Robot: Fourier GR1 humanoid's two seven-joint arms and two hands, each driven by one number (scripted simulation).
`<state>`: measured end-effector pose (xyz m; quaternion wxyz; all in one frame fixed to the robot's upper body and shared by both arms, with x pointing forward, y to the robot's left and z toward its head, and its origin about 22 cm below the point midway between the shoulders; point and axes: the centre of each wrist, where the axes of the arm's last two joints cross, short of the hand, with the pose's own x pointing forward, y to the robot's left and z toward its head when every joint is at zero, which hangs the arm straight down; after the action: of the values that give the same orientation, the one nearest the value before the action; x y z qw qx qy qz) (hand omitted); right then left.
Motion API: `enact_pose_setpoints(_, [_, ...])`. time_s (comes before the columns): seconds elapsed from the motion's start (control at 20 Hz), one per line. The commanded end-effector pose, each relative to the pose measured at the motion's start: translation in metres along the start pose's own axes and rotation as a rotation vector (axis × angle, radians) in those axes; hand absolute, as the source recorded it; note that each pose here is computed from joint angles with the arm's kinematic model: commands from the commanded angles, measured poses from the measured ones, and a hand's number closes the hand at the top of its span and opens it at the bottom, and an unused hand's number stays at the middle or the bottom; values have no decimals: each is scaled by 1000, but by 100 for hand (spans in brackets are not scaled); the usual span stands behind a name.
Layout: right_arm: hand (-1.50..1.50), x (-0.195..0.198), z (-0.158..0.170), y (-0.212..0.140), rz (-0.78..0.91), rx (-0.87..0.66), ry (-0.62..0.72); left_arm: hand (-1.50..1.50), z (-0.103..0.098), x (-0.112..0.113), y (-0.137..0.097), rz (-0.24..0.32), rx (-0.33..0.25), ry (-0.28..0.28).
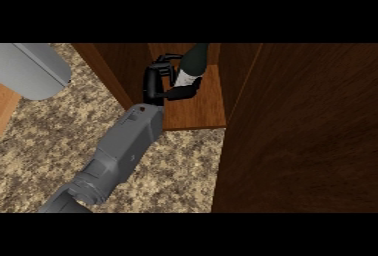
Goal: Pick up the wine, place it into the cabinet and close the cabinet
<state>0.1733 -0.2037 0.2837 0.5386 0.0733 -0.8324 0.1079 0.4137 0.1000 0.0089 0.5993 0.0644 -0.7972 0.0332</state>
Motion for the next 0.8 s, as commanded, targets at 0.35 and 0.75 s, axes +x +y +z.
enact_pose_setpoints(0.35, [-150,14,13,8,-31,63,-42,150,-23,7,21,-218,71,-9])
enact_pose_setpoints(0.75, [-150,4,6,2,-18,63,-43,150,-22,2,30,-259,92,51])
